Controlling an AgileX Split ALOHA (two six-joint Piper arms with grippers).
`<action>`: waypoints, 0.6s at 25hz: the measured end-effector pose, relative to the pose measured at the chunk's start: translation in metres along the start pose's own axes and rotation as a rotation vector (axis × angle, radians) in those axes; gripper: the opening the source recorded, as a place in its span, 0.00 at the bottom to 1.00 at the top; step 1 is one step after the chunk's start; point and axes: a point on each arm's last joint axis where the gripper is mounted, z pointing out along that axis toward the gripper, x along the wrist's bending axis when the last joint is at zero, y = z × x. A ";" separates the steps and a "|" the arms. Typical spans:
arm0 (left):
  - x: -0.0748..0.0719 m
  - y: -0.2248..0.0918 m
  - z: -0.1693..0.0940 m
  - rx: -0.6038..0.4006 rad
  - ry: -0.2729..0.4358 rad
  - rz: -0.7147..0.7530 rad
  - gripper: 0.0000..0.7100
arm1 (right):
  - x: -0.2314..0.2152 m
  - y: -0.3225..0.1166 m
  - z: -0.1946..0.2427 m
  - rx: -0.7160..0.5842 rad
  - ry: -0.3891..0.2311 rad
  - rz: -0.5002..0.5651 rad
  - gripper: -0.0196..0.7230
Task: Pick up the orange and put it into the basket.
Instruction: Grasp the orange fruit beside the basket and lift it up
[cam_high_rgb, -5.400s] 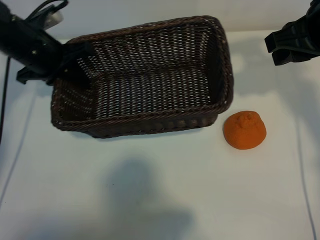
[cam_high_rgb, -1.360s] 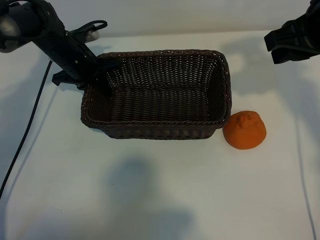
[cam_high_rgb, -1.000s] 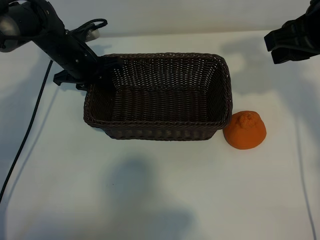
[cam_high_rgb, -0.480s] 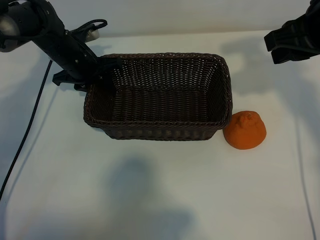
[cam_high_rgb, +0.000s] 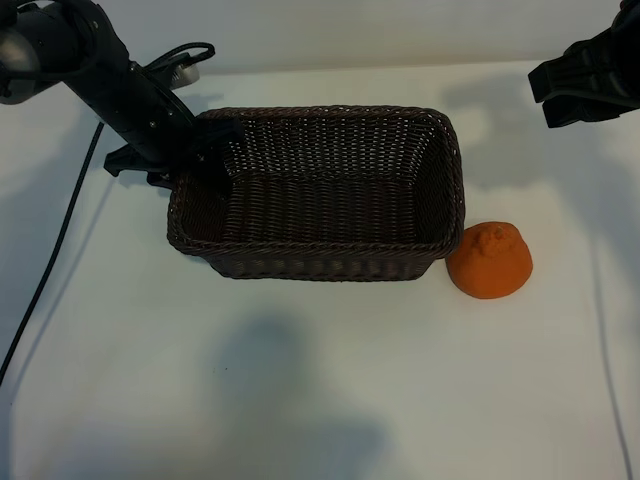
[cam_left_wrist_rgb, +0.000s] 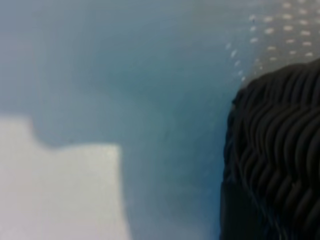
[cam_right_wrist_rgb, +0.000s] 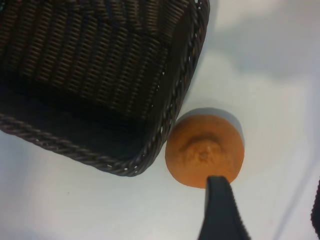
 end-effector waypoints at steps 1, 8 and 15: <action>0.000 0.000 0.000 0.003 0.000 -0.001 0.56 | 0.000 0.000 0.000 0.000 0.000 0.000 0.61; 0.005 -0.002 -0.002 0.031 -0.001 -0.013 0.56 | 0.000 0.000 0.000 0.000 0.000 0.000 0.61; 0.005 -0.003 -0.002 0.039 -0.002 -0.017 0.56 | 0.000 0.000 0.000 0.000 0.000 0.000 0.61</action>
